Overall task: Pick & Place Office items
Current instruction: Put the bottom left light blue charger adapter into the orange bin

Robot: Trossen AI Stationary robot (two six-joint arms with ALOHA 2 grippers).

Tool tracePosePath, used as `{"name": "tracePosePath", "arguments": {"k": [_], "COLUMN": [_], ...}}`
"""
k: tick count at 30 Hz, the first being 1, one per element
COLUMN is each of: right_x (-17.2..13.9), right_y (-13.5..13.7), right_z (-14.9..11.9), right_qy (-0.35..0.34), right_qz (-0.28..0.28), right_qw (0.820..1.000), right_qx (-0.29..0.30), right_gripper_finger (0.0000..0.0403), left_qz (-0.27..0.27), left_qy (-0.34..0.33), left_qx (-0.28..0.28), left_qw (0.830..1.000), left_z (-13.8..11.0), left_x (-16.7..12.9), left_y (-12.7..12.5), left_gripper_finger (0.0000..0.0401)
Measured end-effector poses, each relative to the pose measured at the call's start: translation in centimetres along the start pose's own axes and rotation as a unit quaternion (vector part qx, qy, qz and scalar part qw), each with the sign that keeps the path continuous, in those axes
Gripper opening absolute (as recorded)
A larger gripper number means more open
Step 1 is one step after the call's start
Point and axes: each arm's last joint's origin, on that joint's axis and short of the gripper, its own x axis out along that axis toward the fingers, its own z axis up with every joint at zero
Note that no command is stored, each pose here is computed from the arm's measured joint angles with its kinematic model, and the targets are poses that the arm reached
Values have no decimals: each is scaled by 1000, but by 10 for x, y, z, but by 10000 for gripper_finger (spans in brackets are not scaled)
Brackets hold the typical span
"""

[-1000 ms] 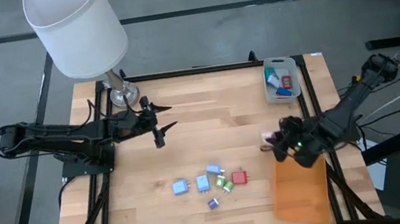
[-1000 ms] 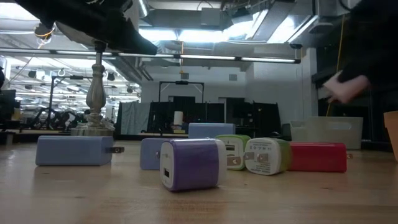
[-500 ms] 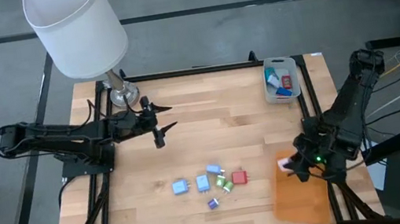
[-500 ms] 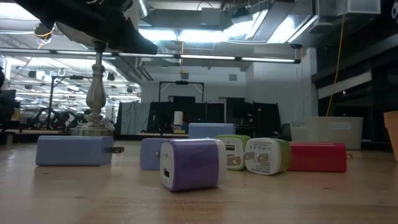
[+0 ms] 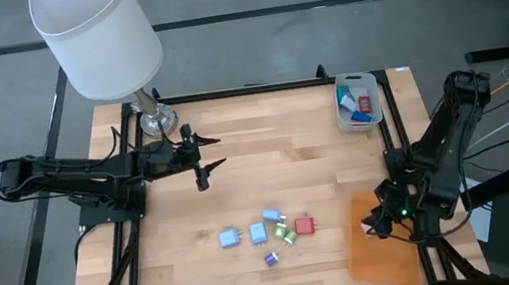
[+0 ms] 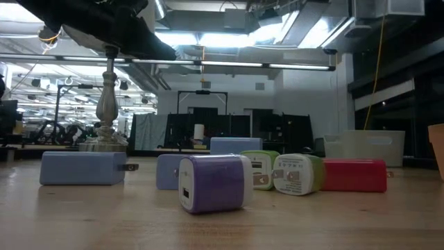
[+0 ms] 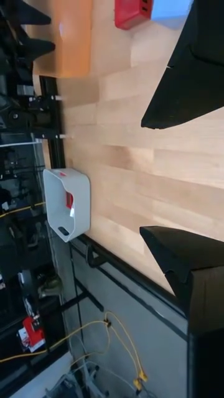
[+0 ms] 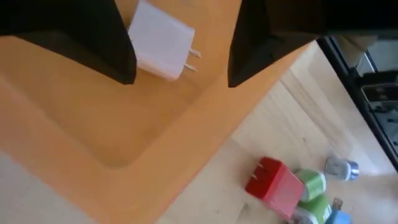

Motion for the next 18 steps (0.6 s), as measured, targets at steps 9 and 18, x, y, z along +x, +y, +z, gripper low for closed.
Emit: {"name": "tracePosePath", "arguments": {"k": [9,18], "right_x": [-12,-24], "right_y": [12,34], "right_z": [15,41], "right_qy": [-123,-380], "right_qz": [108,124], "right_qw": [984,899], "right_qx": [-68,-179], "right_gripper_finger": [253,217], "left_qz": [-17,-101], "left_qy": [-3,83], "left_qx": [-10,-47], "left_qw": [1000,990], "left_z": [0,-18], "left_x": [0,1], "left_y": [-1,-15], "left_gripper_finger": [262,262]}}
